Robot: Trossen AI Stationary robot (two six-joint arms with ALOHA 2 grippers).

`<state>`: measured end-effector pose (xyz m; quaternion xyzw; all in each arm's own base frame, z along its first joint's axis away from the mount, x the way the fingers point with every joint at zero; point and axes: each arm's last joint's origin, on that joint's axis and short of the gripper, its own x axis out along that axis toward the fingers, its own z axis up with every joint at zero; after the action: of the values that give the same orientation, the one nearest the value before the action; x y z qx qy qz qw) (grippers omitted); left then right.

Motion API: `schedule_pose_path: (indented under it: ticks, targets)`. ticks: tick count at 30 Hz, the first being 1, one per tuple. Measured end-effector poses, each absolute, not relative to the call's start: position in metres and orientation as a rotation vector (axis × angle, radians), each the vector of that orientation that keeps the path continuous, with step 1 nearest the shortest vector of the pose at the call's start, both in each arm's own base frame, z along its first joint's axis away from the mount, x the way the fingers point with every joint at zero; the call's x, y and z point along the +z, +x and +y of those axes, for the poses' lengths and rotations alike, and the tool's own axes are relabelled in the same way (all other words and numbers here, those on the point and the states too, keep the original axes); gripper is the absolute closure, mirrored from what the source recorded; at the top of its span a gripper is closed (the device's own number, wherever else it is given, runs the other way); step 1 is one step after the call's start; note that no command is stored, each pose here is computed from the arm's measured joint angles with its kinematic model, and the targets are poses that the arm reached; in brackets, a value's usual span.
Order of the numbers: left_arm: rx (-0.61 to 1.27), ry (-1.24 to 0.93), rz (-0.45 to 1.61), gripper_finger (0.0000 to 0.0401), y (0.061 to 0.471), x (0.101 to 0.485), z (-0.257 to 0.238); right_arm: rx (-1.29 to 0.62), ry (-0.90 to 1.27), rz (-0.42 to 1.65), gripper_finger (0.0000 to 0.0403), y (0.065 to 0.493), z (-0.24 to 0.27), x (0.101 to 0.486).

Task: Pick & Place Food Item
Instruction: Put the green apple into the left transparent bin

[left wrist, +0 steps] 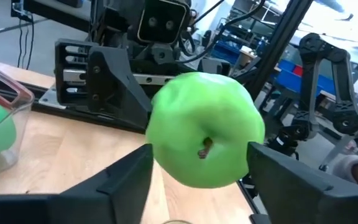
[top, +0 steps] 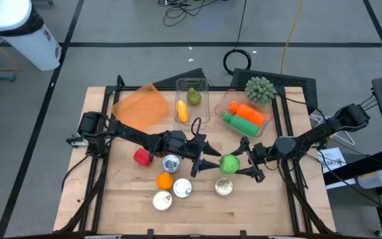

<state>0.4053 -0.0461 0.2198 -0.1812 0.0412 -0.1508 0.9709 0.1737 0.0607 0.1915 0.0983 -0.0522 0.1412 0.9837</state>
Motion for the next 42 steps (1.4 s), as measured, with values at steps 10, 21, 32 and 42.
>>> schedule_pose_path:
  ticks: [10, 21, 32, 42]
  targets:
    - [-0.308, -0.347, 0.081, 0.0233, 0.4053, 0.2198, -0.0464, 0.282, 0.198, -0.105, 0.0097, 0.1737, 0.0606, 0.1916]
    - [-0.296, -0.338, 0.075, 0.0299, 0.4053, 0.2201, -0.0472, 0.280, 0.197, -0.101, 0.0097, 0.1738, 0.0605, 0.1911]
    - [-0.303, -0.229, 0.058, 0.0358, 0.4048, 0.2202, -0.0514, 0.281, 0.196, -0.098, 0.0097, 0.1739, 0.0605, 0.1908]
    - [-0.267, -0.157, 0.017, 0.0397, 0.4046, 0.2232, -0.0535, 0.264, 0.194, -0.099, 0.0087, 0.1739, 0.0601, 0.1909]
